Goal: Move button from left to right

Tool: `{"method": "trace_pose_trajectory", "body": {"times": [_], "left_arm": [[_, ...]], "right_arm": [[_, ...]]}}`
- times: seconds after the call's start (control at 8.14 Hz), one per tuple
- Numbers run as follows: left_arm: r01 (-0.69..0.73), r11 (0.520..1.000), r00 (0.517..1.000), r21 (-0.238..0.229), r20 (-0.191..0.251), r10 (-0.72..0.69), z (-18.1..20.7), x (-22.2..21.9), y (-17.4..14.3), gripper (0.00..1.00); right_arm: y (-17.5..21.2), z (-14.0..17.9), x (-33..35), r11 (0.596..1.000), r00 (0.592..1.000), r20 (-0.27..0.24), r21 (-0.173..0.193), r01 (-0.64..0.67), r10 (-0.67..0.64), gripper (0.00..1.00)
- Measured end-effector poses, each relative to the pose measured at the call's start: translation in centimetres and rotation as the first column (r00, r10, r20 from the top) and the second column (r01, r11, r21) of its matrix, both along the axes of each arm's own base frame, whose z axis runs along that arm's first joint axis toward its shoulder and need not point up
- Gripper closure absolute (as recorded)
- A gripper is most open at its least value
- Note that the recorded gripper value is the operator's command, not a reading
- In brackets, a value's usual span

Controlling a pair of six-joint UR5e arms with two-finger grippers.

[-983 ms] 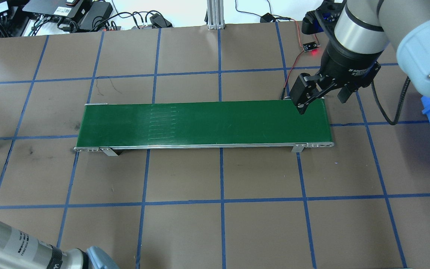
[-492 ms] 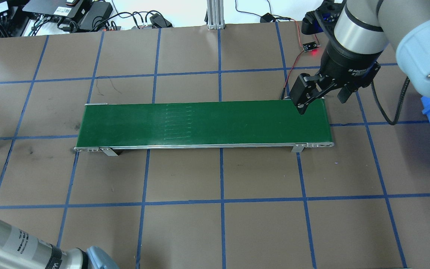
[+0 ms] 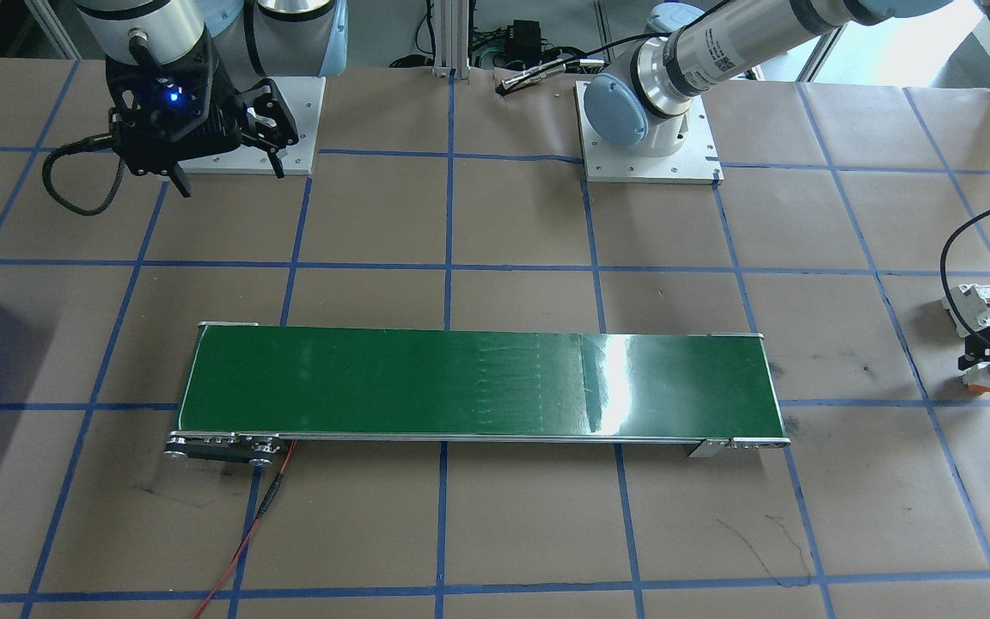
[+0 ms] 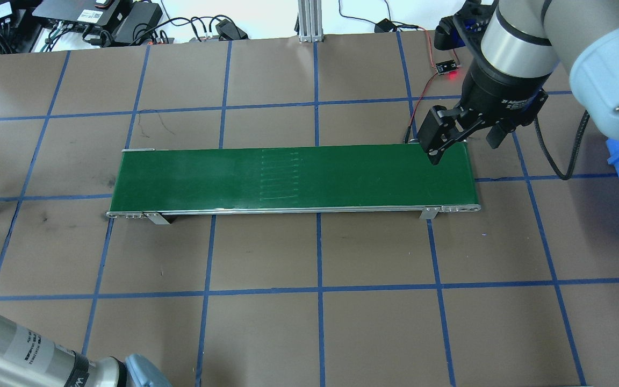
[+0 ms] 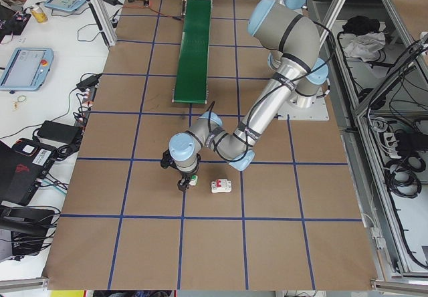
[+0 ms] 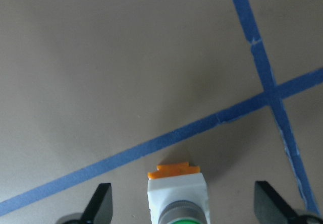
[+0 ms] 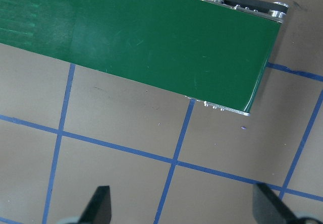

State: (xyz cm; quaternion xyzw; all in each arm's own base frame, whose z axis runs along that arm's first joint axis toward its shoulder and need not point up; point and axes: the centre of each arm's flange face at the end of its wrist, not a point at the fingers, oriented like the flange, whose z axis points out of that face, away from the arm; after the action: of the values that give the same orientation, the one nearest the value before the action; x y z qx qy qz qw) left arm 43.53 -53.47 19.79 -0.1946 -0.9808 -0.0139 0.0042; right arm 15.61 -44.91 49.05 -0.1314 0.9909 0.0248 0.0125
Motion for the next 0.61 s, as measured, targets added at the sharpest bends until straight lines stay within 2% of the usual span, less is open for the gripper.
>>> {"method": "trace_pose_trajectory", "body": {"times": [0.12,0.25,0.61], "left_arm": [[0.006,0.999,1.0,-0.033,-0.007,-0.007,0.09,-0.1,-0.3,0.05],[0.01,0.999,1.0,-0.046,-0.011,-0.011,0.05,-0.16,-0.41,0.0],[0.016,0.999,1.0,-0.043,-0.013,-0.017,-0.3,-0.18,-0.38,0.0]], "right_arm": [[-0.01,-0.02,-0.04,1.0,1.0,-0.002,0.0,0.0,0.0,0.0],[-0.02,-0.02,-0.06,1.0,1.0,-0.003,0.001,0.0,0.0,0.0],[-0.05,0.01,-0.1,1.0,1.0,-0.005,0.0,0.0,0.0,0.0]]}}
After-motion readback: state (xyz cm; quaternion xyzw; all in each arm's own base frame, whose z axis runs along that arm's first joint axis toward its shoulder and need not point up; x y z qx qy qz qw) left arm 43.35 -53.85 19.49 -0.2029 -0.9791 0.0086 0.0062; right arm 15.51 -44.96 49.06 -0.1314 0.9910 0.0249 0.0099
